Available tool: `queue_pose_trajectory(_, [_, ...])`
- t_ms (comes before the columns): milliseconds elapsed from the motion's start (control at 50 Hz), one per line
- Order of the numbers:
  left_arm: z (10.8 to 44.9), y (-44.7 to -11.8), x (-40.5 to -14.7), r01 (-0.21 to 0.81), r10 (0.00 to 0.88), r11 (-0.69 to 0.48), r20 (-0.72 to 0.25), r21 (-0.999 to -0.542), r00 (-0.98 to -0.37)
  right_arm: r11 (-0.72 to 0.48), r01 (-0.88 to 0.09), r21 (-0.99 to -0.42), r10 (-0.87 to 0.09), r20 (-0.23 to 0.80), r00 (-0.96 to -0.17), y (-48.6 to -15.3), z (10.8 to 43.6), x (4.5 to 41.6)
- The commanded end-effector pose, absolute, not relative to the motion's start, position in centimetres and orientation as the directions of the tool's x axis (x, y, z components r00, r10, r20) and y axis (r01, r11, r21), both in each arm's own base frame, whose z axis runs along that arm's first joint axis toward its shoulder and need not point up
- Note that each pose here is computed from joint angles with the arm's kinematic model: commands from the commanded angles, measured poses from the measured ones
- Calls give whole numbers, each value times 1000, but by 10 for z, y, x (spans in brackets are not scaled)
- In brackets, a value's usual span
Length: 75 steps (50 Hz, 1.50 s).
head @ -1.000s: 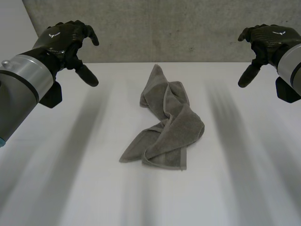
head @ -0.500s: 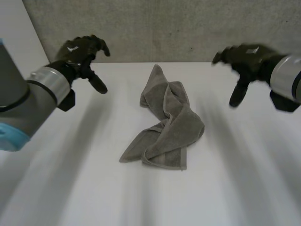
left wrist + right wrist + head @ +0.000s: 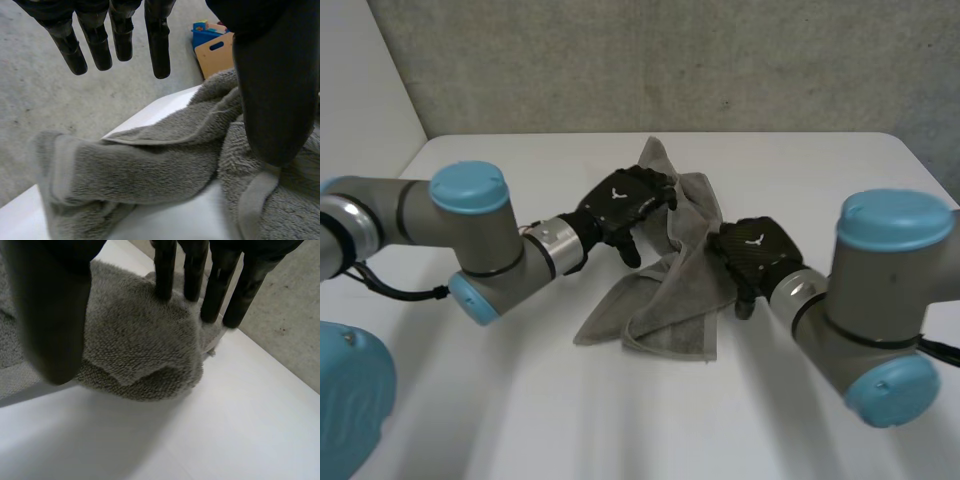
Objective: Fold the towel.
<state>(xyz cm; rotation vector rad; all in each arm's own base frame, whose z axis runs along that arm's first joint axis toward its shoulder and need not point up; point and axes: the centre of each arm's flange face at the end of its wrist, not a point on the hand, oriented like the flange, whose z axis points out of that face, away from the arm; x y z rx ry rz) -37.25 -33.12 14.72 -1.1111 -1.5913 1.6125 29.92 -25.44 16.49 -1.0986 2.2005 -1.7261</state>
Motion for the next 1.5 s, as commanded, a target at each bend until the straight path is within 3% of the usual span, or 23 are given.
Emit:
queue_pose_trajectory(20, [135, -321, -388, 135, 892, -86, -137, -987, -430, 63, -458, -887, -616, 326, -717, -255, 151, 310])
queue_pose_trajectory(260, [131, -320, -400, 123, 897, -110, -151, -986, -415, 53, -474, -879, -631, 338, -698, -240, 164, 299])
queue_pose_trajectory(440, [128, -311, -413, 113, 909, -123, -157, -986, -386, 81, -530, -844, -623, 373, -688, -256, 154, 264])
queue_pose_trajectory(660, [117, -287, -429, 120, 932, -110, -144, -987, -333, 75, -532, -844, -632, 372, -679, -255, 155, 266])
queue_pose_trajectory(1000, [122, -286, -433, 104, 931, -132, -159, -986, -328, 84, -538, -839, -624, 377, -684, -255, 154, 263])
queue_pose_trajectory(1120, [124, -287, -434, 108, 923, -156, -184, -982, -338, 86, -523, -848, -613, 369, -698, -255, 163, 260])
queue_pose_trajectory(1180, [131, -288, -434, 114, 913, -196, -224, -974, -341, 53, -498, -865, -600, 371, -709, -249, 184, 259])
queue_pose_trajectory(1280, [155, -290, -431, 115, 882, -246, -272, -962, -386, 51, -379, -924, -579, 282, -765, -245, 207, 261])
queue_pose_trajectory(1320, [172, -292, -425, 120, 855, -253, -280, -960, -437, 74, -290, -954, -571, 198, -797, -246, 212, 263])
queue_pose_trajectory(1400, [186, -289, -415, 137, 832, -240, -276, -961, -480, 104, -249, -963, -571, 147, -808, -246, 208, 266])
queue_pose_trajectory(1500, [197, -281, -399, 163, 811, -217, -271, -962, -519, 139, -294, -946, -642, 140, -754, -232, 177, 292])
